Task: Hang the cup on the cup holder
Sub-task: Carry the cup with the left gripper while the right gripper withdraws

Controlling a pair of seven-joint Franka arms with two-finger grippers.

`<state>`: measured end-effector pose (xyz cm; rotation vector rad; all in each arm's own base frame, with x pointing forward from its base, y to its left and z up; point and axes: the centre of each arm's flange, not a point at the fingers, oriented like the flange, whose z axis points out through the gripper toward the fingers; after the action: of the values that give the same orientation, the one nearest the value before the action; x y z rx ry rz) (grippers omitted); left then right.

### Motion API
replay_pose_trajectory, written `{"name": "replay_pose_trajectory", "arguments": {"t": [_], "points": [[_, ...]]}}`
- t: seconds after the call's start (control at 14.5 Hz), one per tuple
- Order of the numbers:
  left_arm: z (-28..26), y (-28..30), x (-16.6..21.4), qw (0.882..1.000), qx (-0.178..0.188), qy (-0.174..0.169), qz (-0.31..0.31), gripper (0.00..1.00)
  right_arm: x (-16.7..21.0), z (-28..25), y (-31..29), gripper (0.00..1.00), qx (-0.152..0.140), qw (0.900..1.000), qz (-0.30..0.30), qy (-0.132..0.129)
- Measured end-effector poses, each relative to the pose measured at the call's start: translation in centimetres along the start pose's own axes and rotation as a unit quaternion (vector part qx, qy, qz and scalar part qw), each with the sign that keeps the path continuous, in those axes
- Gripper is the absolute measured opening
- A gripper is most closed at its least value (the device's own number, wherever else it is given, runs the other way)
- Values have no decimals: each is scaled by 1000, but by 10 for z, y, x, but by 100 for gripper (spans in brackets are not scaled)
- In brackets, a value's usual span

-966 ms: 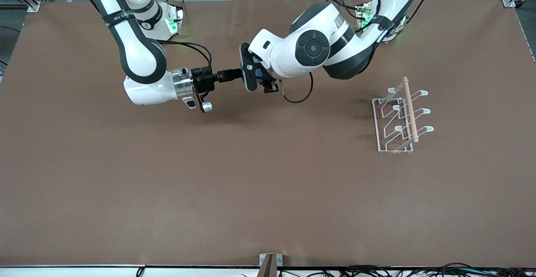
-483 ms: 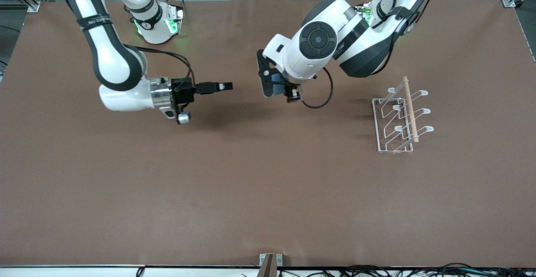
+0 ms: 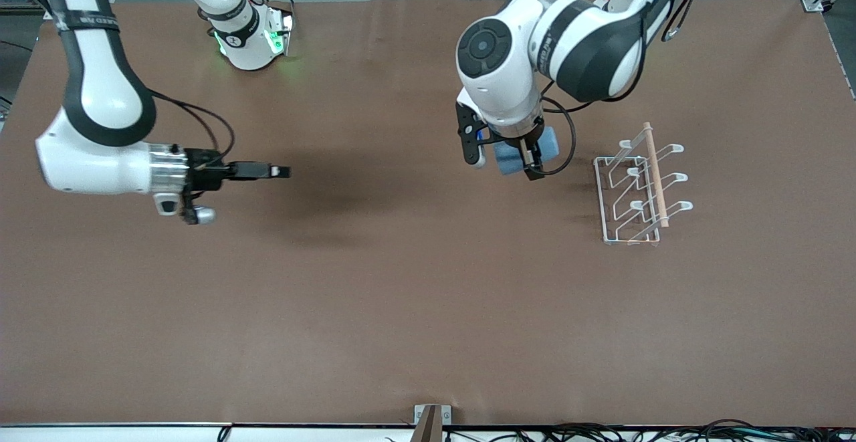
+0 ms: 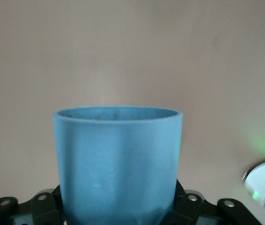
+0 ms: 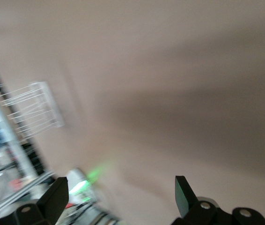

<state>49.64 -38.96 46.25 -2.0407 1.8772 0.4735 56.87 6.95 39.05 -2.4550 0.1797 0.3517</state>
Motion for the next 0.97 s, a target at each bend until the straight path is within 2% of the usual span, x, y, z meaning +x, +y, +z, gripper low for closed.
{"name": "replay_pose_trajectory", "arguments": {"t": [0.07, 0.21, 0.28, 0.41, 0.55, 0.76, 0.97], "points": [[3, 1, -3, 1000, 9, -28, 2, 76, 5, -23, 9, 100, -58, 998, -11, 23], [17, -2, -10, 995, 34, -89, 4, 76, 11, -60, 23, 100, -149, 986, -30, 69], [29, -5, -12, 991, 50, -122, 7, 76, 12, -74, 26, 100, -187, 977, -41, 91], [54, -8, -14, 982, 70, -173, 15, 76, 9, -98, 24, 100, -251, 959, -55, 119], [80, -13, -16, 971, 90, -220, 23, 76, -1, -119, 12, 100, -283, 948, -48, 138], [123, -26, -27, 951, 110, -286, 36, 76, -29, -154, -14, 100, -293, 942, -50, 159], [174, -40, -39, 928, 122, -349, 54, 76, -62, -212, -36, 100, -305, 934, -41, 179]]}}
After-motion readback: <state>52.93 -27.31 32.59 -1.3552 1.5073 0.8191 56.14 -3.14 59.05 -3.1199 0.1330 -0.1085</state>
